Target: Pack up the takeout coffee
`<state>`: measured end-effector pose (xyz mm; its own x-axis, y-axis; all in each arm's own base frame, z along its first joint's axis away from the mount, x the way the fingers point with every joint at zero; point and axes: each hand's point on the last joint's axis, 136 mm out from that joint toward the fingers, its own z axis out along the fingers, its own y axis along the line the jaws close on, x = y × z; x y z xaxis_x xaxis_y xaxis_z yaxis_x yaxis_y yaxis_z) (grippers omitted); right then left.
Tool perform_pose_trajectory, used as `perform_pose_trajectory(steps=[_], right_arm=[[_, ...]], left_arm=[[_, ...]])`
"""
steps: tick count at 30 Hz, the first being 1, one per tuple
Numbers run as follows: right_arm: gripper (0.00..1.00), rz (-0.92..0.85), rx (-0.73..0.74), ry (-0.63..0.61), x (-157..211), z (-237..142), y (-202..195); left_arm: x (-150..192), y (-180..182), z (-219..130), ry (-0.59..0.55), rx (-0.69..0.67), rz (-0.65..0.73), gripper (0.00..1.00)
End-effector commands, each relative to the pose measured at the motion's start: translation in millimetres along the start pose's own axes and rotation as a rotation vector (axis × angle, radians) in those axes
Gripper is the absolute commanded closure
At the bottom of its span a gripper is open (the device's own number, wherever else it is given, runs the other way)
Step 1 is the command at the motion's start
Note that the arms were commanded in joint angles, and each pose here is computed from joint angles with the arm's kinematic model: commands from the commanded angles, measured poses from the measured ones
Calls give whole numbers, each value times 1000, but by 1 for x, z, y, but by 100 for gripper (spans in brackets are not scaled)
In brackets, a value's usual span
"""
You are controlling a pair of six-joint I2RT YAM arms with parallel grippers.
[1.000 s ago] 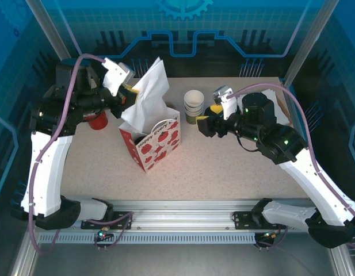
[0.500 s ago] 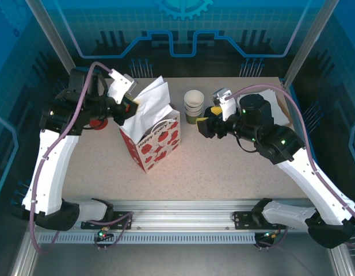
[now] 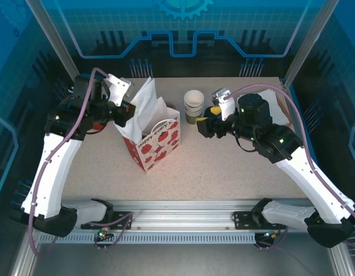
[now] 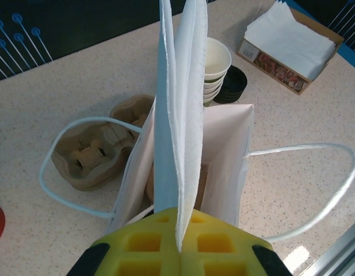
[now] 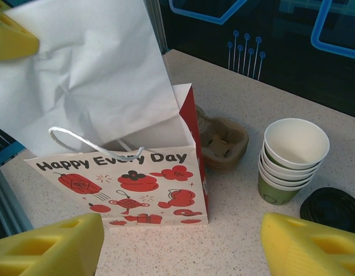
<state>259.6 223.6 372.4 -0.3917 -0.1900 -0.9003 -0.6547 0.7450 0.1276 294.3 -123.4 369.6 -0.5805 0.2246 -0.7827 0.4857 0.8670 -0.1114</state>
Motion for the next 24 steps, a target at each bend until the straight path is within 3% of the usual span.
perform_pose_trajectory(steps=[1,6,13,18,24], right_arm=[[26,8,10,17,4,4,-5],[26,11,14,23,7,6,-6],[26,14,12,35,9,12,-7],[26,17,3,48,10,18,-6],[26,12,19,62,13,20,-10]], left_arm=[[-3,-1,17,-19,41,-56,100],[6,-12,41,-21,139,-118,100],[33,-13,75,54,169,-152,97],[37,-13,84,87,174,-145,68],[25,-11,73,56,151,-126,54]])
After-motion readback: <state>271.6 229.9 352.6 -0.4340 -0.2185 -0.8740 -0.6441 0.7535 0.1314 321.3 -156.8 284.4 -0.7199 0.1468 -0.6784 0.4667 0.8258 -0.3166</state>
